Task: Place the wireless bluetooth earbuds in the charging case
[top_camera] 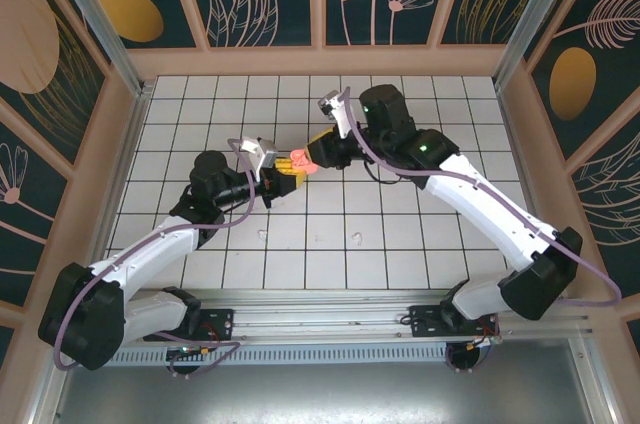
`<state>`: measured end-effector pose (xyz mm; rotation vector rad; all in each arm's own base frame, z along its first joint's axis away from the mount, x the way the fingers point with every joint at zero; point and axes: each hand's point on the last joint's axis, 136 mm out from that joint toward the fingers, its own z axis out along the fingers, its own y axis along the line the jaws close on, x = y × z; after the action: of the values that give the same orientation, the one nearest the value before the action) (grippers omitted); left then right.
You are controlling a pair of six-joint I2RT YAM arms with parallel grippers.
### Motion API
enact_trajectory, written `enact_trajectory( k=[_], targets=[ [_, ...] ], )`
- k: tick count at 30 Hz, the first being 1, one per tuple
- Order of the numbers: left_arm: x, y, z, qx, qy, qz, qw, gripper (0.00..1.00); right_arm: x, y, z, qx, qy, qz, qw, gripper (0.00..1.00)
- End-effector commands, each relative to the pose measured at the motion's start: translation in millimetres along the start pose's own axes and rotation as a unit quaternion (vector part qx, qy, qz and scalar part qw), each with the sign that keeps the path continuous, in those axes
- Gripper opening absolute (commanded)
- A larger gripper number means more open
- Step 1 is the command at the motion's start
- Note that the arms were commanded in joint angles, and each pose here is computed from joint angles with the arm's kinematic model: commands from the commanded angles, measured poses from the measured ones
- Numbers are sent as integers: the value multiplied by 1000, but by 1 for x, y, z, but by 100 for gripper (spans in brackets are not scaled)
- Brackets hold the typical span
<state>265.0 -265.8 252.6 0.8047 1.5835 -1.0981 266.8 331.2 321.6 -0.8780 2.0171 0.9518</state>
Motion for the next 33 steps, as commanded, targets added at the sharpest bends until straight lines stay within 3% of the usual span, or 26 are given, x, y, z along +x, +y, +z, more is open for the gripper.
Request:
enact_trajectory(
  k=[1, 7, 21, 33],
  targets=[
    [-17, -11, -2, 21, -21, 16, 999, 0, -1, 2, -2, 5, 15, 3, 1000, 33],
    [-17, -12, -1, 24, -20, 15, 999, 0, 6, 1, 5, 11, 36, 7, 999, 25],
    [-16, -10, 1, 23, -18, 15, 999, 0, 15, -2, 19, 14, 72, 2, 997, 32],
    [-16, -7, 5, 25, -14, 11, 1000, 0, 19, 2, 24, 5, 82, -16, 997, 28]
  ],
)
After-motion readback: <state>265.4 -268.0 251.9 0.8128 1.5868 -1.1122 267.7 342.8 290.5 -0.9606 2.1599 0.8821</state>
